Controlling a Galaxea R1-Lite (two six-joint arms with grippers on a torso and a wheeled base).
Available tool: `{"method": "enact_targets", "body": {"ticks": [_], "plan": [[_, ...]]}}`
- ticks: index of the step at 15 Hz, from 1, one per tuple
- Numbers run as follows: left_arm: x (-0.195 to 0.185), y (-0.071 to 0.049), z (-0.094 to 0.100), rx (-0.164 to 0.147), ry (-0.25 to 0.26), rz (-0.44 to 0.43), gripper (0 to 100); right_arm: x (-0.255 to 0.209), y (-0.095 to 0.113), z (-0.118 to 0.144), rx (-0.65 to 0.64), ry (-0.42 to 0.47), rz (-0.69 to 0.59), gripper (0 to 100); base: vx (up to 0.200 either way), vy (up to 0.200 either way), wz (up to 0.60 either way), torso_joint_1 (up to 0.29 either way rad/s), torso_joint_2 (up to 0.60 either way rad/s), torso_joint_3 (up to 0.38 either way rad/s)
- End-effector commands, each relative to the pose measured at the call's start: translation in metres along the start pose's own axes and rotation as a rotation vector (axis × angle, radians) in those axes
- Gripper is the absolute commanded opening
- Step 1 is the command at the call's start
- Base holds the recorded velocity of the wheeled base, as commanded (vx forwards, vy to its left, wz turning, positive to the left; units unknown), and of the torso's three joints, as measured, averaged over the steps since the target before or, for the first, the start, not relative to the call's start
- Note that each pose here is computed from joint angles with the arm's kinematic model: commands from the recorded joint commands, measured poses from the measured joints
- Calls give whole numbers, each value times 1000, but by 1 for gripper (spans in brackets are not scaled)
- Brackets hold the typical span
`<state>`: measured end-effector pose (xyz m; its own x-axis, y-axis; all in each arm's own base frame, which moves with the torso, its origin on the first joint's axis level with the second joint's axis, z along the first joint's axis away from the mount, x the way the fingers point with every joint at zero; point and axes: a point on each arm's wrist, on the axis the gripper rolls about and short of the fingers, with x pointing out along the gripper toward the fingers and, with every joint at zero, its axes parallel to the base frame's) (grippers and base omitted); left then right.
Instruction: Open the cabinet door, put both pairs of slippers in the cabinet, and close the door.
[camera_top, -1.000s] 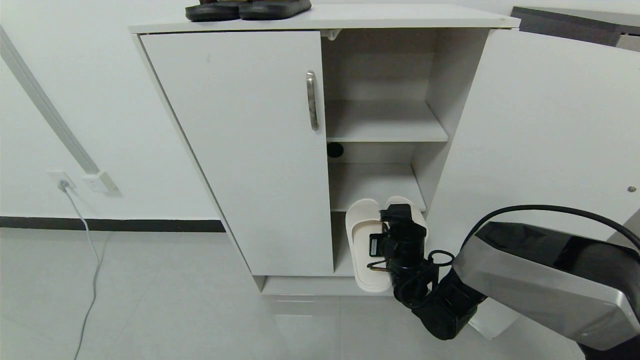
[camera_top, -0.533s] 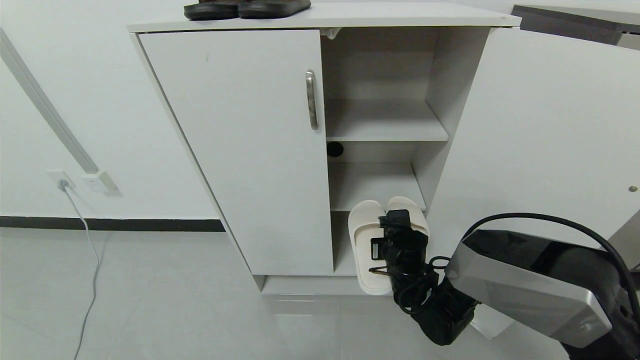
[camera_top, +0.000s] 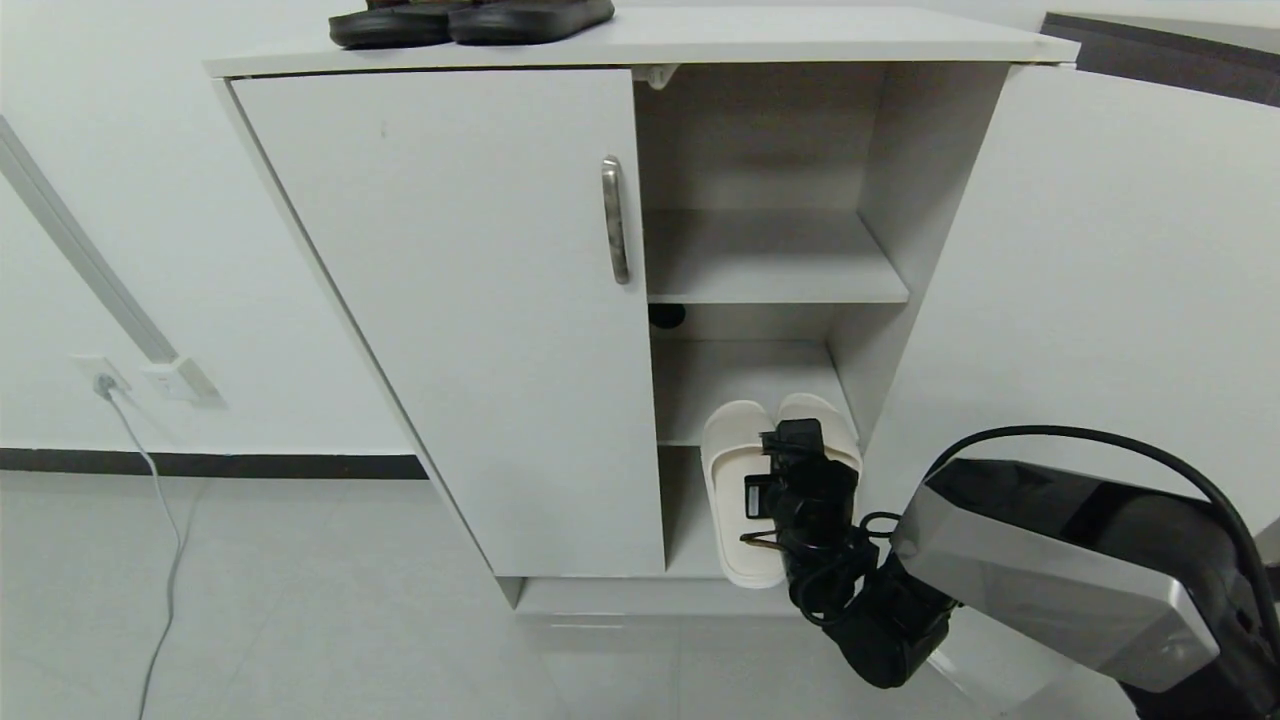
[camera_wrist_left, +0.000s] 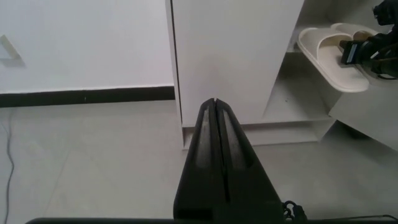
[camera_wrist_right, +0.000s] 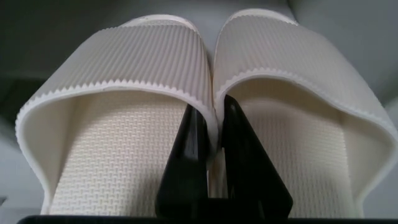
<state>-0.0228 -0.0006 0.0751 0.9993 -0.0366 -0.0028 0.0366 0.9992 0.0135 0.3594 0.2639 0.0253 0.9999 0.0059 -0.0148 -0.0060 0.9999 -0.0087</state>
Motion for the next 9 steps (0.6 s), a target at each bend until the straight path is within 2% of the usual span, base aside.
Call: {"method": "enact_targets", "body": {"ticks": [1, 4, 7, 9], "plan": [[0, 0, 0, 0, 0, 1, 0, 0, 1, 2, 4, -6, 2, 0, 200, 0, 0, 2, -2, -2], [0, 0, 0, 0, 0, 1, 0, 0, 2, 3, 7, -9, 3, 0, 200, 0, 0, 4, 2, 2], [0, 0, 0, -1, 2, 1, 0, 11, 3, 5, 21, -25, -1, 0, 0, 0, 0, 0, 0, 0], [0, 0, 0, -1, 0, 1, 0, 23, 7, 6, 19, -3, -9, 0, 0, 0, 0, 0, 0, 0]]}}
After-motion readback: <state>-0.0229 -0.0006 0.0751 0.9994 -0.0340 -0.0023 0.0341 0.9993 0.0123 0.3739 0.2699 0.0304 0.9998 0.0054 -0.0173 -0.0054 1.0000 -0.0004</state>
